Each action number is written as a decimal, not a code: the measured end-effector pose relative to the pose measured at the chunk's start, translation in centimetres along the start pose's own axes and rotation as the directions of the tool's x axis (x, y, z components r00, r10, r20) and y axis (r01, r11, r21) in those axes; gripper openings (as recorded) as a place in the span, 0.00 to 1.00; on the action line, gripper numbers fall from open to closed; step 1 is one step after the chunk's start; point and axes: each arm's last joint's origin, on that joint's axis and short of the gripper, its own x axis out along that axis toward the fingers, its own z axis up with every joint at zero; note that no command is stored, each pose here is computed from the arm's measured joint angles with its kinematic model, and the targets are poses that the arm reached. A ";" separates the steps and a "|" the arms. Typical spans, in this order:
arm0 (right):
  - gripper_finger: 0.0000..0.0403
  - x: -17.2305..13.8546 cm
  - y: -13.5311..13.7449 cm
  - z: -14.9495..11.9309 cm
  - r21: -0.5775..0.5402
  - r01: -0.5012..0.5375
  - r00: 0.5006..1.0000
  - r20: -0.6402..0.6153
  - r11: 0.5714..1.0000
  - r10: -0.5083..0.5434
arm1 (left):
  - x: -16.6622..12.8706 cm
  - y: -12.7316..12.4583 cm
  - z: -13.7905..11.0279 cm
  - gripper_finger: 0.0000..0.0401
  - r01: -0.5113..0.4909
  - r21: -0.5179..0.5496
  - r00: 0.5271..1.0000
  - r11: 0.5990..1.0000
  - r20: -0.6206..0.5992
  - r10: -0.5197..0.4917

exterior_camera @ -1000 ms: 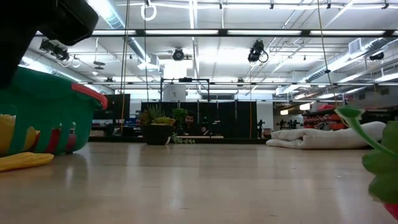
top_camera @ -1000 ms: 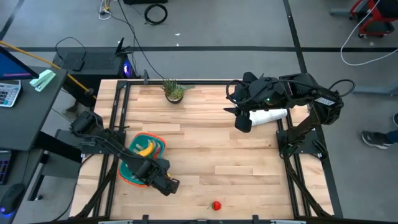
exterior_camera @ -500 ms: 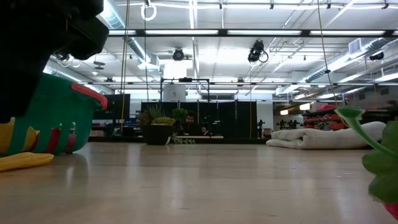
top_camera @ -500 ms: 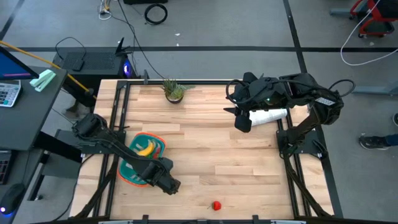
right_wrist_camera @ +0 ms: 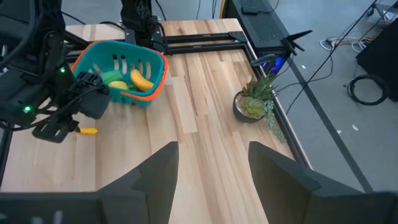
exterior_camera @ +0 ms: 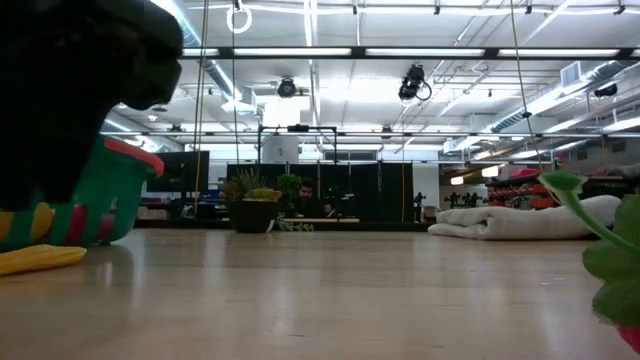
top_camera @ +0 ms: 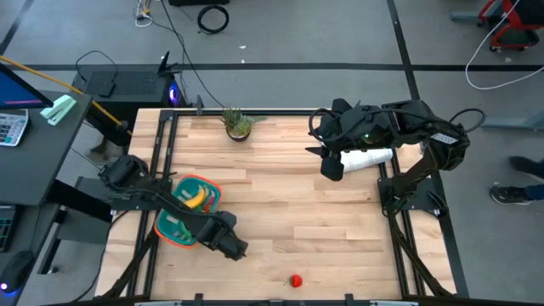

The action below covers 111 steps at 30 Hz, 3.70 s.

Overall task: Pick and placing Produce into tupperware
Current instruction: Put the yellow corn into the blue basket

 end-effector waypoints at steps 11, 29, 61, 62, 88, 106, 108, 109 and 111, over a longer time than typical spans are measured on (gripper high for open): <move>0.51 0.0 0.0 0.0 -0.006 0.000 1.000 0.000 1.000 0.000 | -0.2 -2.1 1.0 0.50 0.201 -0.063 0.979 0.978 -0.023 -0.203; 0.51 0.0 0.0 0.0 -0.028 0.000 1.000 0.000 1.000 0.000 | -1.8 -3.7 1.1 0.42 0.231 0.001 0.972 0.973 -0.039 -0.231; 0.51 0.0 0.0 0.0 -0.026 0.000 1.000 0.000 1.000 0.000 | 2.4 -1.9 0.4 0.42 -0.085 0.010 0.996 0.996 -0.035 0.085; 0.51 0.0 0.0 0.0 -0.026 0.000 1.000 -0.001 1.000 0.000 | 2.7 -1.8 0.4 0.42 -0.093 0.012 0.995 0.996 -0.037 0.093; 0.51 0.0 0.0 0.0 -0.024 0.000 1.000 0.002 1.000 0.001 | -5.2 -4.9 1.2 0.02 -0.199 0.144 0.978 0.969 -0.028 0.205; 0.51 0.0 0.1 0.1 0.086 -0.004 1.000 0.006 0.996 0.004 | -11.4 1.4 1.7 0.01 -0.285 -0.223 0.936 0.932 0.144 0.320; 0.51 0.0 0.1 0.1 0.086 -0.005 1.000 0.006 0.996 0.004 | -9.8 3.1 1.5 0.01 -0.379 -0.265 0.908 0.887 0.078 0.411; 0.51 0.0 0.1 0.1 0.086 -0.005 1.000 0.006 0.996 0.004 | -9.3 4.0 1.3 0.02 -0.413 -0.291 0.895 0.863 0.047 0.444; 0.51 0.0 0.0 0.1 0.085 -0.004 1.000 0.006 0.996 0.004 | -8.8 5.3 1.3 0.02 -0.442 -0.341 0.881 0.830 0.010 0.473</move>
